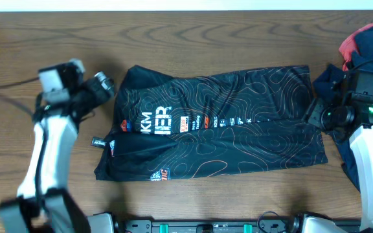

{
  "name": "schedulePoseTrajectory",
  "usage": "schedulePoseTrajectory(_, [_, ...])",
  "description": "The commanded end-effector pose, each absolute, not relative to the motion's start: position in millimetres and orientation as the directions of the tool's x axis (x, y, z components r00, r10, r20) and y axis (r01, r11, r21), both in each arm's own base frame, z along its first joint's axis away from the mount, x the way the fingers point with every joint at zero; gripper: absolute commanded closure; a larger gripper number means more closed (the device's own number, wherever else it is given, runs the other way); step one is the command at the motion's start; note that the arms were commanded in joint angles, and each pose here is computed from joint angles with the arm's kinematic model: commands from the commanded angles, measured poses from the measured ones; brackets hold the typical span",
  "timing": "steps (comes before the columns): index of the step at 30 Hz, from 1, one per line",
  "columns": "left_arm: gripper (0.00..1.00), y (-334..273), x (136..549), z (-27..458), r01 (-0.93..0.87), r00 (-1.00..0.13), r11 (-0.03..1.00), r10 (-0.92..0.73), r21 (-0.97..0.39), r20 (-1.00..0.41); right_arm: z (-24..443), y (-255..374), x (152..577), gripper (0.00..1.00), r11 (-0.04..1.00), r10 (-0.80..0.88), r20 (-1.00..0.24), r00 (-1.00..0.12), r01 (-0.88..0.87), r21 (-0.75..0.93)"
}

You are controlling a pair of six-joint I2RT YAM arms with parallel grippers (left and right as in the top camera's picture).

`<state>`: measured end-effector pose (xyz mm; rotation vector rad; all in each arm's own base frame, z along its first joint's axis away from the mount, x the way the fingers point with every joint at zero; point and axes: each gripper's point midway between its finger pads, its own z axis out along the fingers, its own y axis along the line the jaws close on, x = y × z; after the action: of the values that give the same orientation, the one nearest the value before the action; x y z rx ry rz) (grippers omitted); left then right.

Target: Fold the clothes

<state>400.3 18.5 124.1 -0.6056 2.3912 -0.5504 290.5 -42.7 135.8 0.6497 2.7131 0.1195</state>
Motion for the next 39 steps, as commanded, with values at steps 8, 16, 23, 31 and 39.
schedulePoseTrajectory(8, [0.14, -20, 506, 81, -0.172, -0.837, 0.858, -0.387, -0.485, -0.387, 136, -34, 286, 0.32, 0.91, 0.412, -0.288, -0.865, 0.373, 0.181])
schedulePoseTrajectory(16, [0.15, -28, 533, 28, -0.186, -0.869, 0.87, -0.363, -0.457, -0.337, 136, -33, 286, 0.33, 0.91, 0.412, -0.284, -0.866, 0.374, 0.181])
schedulePoseTrajectory(23, [0.65, -53, 516, -1, -0.16, -0.918, 0.891, -0.293, -0.425, -0.269, 138, -35, 294, 0.35, 0.911, 0.41, -0.318, -0.855, 0.367, 0.188])
schedulePoseTrajectory(31, [0.94, -36, 499, -8, -0.225, -0.926, 0.919, -0.305, -0.324, -0.222, 138, -40, 322, 0.42, 0.924, 0.381, -0.395, -0.836, 0.33, 0.193])
schedulePoseTrajectory(39, [0.94, -24, 503, 47, -0.227, -0.895, 0.911, -0.335, -0.344, -0.296, 130, -43, 396, 0.41, 0.967, 0.255, -0.575, -0.778, 0.194, 0.166])
